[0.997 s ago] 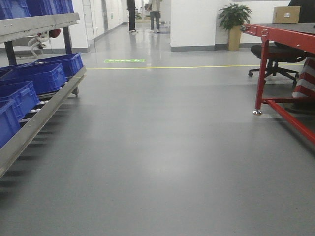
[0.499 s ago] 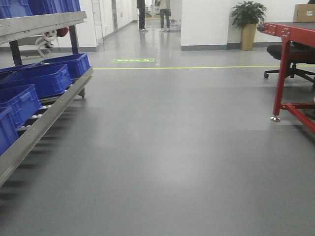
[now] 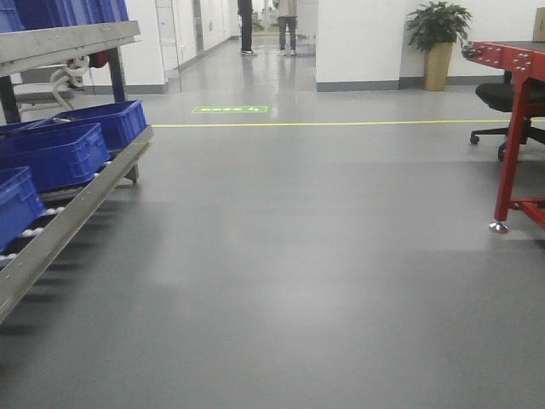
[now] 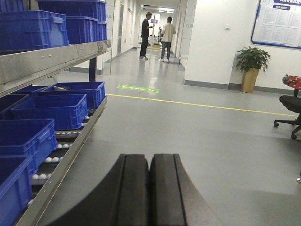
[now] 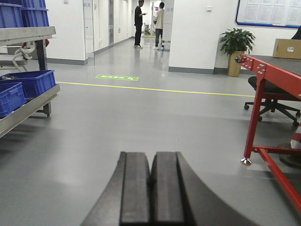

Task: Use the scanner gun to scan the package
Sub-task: 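Drive the base forward along the corridor past the blue bins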

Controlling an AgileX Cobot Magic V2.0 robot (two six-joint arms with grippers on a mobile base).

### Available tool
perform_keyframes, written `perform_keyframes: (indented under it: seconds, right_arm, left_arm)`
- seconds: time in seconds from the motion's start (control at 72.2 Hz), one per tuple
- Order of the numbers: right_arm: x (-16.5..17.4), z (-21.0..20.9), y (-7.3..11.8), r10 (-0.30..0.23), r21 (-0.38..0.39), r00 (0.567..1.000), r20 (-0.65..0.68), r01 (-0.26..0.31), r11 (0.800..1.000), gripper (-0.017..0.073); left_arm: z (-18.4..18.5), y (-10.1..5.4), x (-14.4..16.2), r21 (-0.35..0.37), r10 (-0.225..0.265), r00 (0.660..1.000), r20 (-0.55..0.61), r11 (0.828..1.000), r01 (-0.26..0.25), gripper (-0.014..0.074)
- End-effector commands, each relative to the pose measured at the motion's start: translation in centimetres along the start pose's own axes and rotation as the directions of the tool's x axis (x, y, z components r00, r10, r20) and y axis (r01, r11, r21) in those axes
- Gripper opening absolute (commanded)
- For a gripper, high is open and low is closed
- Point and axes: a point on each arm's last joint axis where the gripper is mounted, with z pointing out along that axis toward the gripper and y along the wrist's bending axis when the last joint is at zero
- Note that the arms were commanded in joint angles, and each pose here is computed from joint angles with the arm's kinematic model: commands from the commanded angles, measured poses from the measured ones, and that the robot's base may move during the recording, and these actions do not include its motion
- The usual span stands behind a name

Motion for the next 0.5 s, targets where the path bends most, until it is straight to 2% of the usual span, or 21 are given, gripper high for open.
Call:
perform_keyframes:
  seconds: [0.0,0.485]
  right_arm:
    - [-0.21,-0.01,-0.01,-0.005,0.001,1.0,0.022,0.005,1.0,-0.0167]
    - [-0.23,-0.01,-0.01,-0.005,0.001,1.0,0.024,0.005,1.0,-0.0167]
  left_arm:
    - [-0.04,-0.02,-0.27,0.002,-0.002,1.0,0.024,1.0,0.002,-0.0111]
    - [-0.04,-0.02,-0.27,0.002,-0.002,1.0,0.024,1.0,0.002,-0.0111]
